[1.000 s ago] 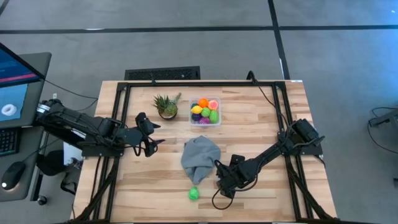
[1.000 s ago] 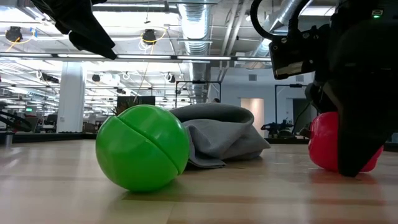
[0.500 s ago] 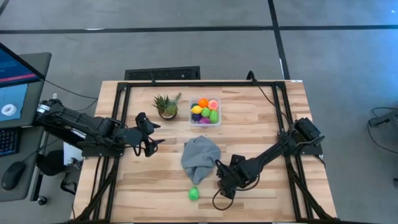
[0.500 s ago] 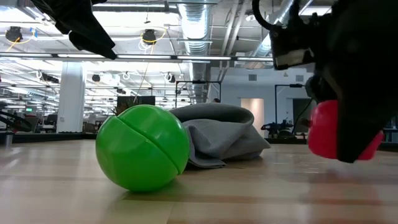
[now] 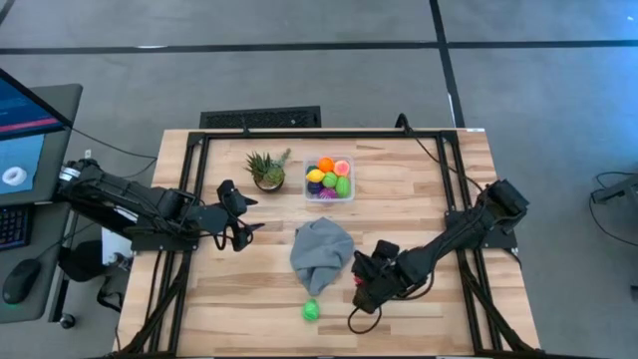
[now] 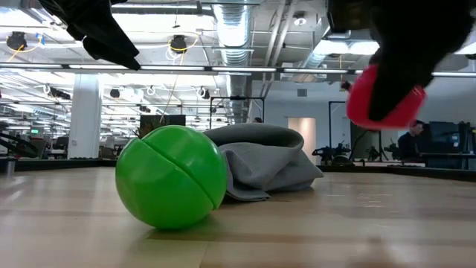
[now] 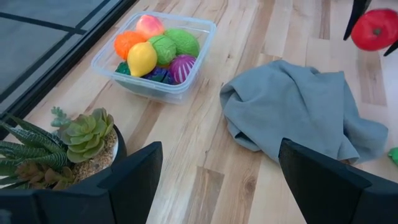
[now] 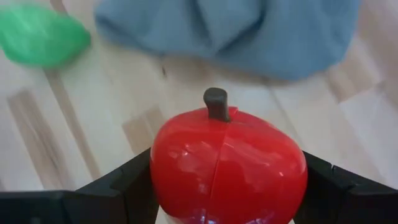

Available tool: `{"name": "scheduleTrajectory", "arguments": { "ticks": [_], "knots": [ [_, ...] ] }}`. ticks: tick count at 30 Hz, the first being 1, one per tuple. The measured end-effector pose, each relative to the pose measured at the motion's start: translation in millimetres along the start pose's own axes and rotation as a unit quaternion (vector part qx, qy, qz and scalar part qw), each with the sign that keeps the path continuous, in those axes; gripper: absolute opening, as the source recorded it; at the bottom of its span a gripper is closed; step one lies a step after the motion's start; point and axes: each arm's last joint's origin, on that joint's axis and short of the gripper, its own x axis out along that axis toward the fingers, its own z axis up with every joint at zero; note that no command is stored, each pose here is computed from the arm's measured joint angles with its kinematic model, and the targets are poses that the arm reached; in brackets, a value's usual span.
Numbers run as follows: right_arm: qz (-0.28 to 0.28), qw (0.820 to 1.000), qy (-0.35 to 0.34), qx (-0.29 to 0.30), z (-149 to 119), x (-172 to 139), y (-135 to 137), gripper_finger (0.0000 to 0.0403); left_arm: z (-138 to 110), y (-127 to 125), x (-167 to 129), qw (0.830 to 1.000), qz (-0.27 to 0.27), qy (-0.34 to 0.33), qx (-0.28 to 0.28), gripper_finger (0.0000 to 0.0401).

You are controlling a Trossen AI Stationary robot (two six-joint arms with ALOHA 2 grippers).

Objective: Pick and placing Produce into tupperware
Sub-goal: Put the red apple into the transparent container

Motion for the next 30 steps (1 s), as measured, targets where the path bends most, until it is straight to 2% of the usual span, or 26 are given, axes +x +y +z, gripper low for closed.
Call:
{"name": "scheduleTrajectory", "arguments": {
  "ticks": [15,25,30],
  "knots": [
    [-0.016,0.992,-0.124,0.028,14.9,-38.9,-12.4,0.0296,1.5,-0.6,0.0,1.0,-0.002,-0.007,-0.004,0.0311],
    [-0.041,0.983,-0.173,0.053,22.3,-43.5,-18.0,0.0296,1.6,-0.1,0.0,1.0,0.006,-0.01,0.0,0.0311],
    [-0.075,0.973,-0.208,0.066,30.8,-41.9,-25.2,0.0296,1.8,0.1,0.0,1.0,0.009,-0.012,0.001,0.0311]
  ]
}}
